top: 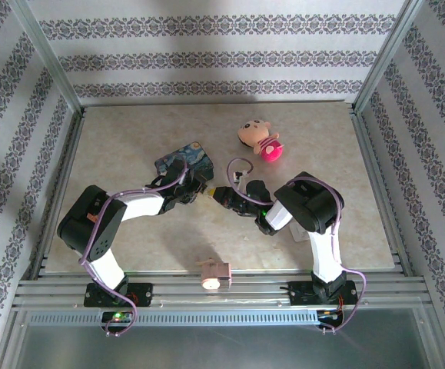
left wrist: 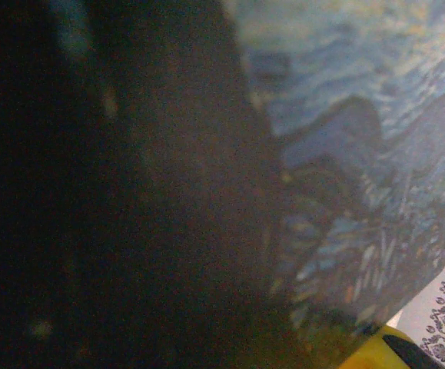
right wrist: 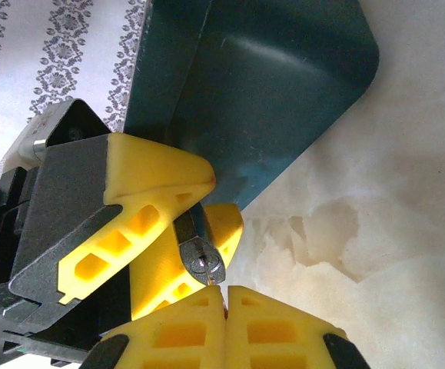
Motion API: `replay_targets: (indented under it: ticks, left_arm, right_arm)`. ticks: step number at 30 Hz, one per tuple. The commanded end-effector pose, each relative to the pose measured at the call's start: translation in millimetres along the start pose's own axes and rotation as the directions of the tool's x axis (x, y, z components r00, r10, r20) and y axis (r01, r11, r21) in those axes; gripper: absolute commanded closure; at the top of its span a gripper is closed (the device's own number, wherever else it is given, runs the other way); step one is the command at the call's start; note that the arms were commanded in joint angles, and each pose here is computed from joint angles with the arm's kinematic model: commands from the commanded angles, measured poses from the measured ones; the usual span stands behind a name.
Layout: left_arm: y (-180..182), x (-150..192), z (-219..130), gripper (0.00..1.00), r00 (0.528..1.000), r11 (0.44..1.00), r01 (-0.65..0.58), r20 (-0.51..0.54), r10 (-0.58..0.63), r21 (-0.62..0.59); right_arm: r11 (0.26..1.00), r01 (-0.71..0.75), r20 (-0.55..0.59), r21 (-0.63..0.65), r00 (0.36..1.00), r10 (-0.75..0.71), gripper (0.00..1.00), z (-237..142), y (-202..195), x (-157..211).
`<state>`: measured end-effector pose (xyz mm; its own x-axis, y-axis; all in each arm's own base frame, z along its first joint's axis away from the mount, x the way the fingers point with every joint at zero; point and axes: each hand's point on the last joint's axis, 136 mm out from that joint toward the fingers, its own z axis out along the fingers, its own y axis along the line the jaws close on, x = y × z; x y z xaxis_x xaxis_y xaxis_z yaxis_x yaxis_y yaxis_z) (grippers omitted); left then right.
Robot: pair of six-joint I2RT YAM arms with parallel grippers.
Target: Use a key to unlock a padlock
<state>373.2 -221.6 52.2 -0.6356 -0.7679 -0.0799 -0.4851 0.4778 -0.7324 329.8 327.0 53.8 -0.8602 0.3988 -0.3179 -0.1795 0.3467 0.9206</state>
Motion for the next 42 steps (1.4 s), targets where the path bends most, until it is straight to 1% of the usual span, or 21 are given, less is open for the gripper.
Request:
replay_targets:
  ticks: [1,10,25,37,42]
  left_arm:
    - [-0.9,56.6,5.8,0.95,0.972,1.0,0.014,-0.236,-0.012,0.005]
    - [1.6,65.6,9.2,0.96,0.966,1.0,0.001,-0.257,-0.001,-0.001]
    - [0.9,68.4,9.3,0.96,0.965,1.0,-0.003,-0.261,0.003,-0.001]
    - [1.2,74.7,9.4,0.96,0.96,1.0,-0.012,-0.281,0.011,-0.003]
    - [2.4,79.9,7.6,0.96,0.955,1.0,-0.024,-0.296,0.02,-0.009]
  right_arm:
    - [1.0,-0.009,0.056,-0.02,0.998,0.01,1.0,4.4,1.6,-6.3]
    - [1.0,-0.025,0.071,-0.019,0.997,0.026,1.0,4.4,-3.6,-5.9]
    - [1.0,-0.024,0.089,-0.007,0.996,0.025,1.0,3.7,-6.9,-8.4]
    - [0.999,-0.028,0.096,-0.043,0.995,0.032,1.0,10.6,4.8,-16.2]
    - [0.999,-0.012,0.096,-0.043,0.995,0.016,1.0,12.1,3.4,-18.5]
